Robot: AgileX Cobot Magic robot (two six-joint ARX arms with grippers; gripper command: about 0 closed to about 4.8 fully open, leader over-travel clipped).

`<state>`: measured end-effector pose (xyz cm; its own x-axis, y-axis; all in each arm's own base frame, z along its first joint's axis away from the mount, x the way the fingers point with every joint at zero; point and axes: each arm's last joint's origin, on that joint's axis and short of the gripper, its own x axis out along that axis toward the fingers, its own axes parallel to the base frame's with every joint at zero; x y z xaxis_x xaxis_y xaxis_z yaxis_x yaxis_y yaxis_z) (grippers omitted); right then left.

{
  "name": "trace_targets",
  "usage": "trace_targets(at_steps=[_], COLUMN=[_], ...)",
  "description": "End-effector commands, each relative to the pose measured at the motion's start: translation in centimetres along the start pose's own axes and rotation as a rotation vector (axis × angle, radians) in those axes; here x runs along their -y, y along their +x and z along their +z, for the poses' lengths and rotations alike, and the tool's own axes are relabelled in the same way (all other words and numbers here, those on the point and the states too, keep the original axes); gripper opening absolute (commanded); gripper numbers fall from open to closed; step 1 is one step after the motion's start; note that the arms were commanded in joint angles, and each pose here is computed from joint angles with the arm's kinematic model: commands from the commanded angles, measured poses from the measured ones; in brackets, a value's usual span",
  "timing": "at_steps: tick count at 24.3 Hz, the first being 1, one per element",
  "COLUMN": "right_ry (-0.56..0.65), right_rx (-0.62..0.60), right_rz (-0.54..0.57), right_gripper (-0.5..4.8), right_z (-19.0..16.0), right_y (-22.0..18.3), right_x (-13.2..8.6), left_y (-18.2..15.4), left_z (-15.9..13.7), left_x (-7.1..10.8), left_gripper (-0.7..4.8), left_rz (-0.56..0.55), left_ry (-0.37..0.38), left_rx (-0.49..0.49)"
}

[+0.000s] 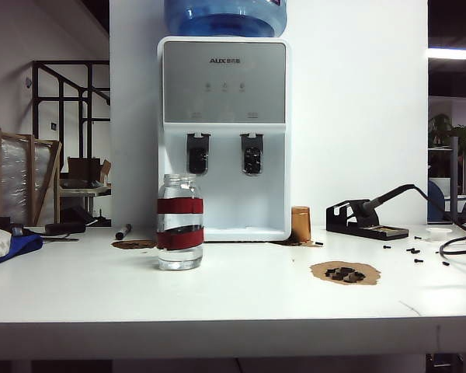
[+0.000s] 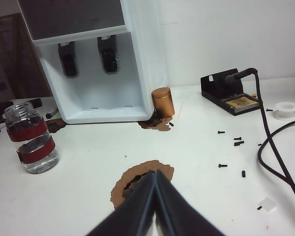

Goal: Pick up the water bottle with two loops of red belts, then reach the front water dispenser and gently press the gray-black baffle horizontally to get a little water.

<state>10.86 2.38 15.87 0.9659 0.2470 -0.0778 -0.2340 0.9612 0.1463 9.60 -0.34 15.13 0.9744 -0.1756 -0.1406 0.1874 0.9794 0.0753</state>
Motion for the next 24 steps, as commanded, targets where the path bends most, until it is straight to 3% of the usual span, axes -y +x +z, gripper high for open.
trace_targets(at_steps=[1,24], right_ry=[0.003,0.001], right_rx=[-0.012,-0.054], right_rz=[0.0,0.012], right_gripper=[-0.01,-0.02], right_z=[-0.22,-0.6], right_y=[0.02,0.01], right_x=[0.03,0.03], left_y=[0.0,0.0], left_z=[-0.04,-0.04], left_x=[-0.01,-0.01], left_gripper=[-0.05,-0.05], left_rz=[0.003,0.003], left_ry=[0.003,0.003], left_rx=[-0.001,-0.001])
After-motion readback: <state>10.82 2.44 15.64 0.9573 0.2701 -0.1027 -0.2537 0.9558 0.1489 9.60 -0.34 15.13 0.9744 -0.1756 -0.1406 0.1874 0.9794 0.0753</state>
